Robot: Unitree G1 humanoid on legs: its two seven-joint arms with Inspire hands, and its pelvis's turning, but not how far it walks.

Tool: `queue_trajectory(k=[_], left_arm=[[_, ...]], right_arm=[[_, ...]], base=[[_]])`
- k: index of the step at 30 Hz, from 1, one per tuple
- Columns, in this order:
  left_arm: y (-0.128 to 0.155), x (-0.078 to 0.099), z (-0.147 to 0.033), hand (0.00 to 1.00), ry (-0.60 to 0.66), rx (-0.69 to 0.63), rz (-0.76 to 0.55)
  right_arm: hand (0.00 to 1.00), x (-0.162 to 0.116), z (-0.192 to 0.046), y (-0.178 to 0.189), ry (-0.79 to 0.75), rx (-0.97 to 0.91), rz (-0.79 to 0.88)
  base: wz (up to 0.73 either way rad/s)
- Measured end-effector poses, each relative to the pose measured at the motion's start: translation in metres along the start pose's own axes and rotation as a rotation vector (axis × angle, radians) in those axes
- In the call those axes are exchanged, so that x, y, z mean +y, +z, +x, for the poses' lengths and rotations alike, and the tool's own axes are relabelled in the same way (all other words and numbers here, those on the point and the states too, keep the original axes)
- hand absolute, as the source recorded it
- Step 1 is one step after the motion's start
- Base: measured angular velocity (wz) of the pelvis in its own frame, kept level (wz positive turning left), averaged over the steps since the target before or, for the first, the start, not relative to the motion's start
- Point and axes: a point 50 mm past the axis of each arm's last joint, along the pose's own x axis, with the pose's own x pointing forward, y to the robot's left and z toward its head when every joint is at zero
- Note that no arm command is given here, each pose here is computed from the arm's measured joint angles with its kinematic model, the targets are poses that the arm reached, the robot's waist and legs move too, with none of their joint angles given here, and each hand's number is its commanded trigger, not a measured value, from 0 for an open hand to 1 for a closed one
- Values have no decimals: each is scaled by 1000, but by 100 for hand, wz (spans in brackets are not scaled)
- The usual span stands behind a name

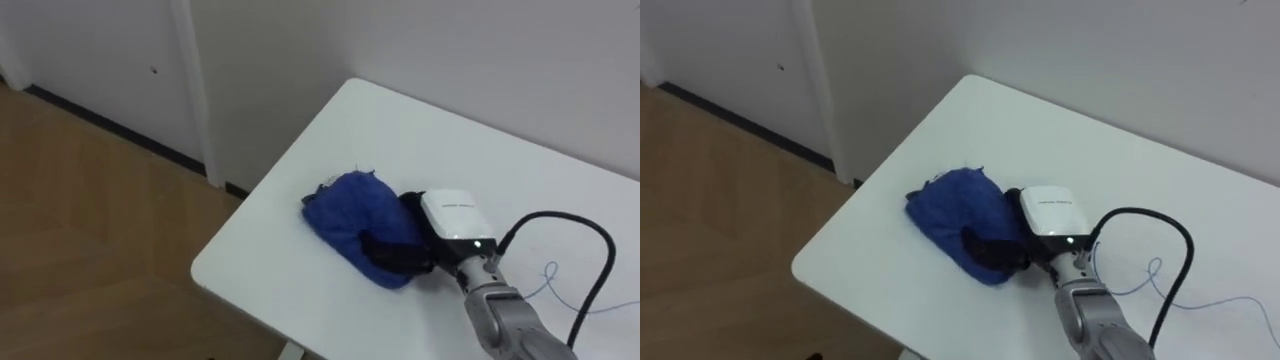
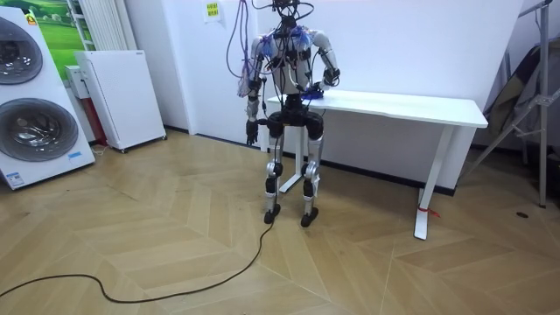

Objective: Wipe table

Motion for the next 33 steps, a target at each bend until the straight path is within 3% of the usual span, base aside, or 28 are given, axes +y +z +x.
queue_trajectory(k=[8, 15, 28, 33], left_arm=[[-3, 2, -1, 0, 28, 9, -9], [9, 10, -2, 0, 63, -41, 5], [21, 3, 0, 0, 48, -59, -33], [17, 7, 0, 0, 74, -45, -49]], right_arm=[[100, 3, -8, -1, -76, -12, 36], [100, 8, -14, -1, -68, 1, 66], [100, 5, -6, 13, -56, 29, 177], [100, 13, -17, 0, -51, 89, 269]], base=[[5], [0], [-10], [3]])
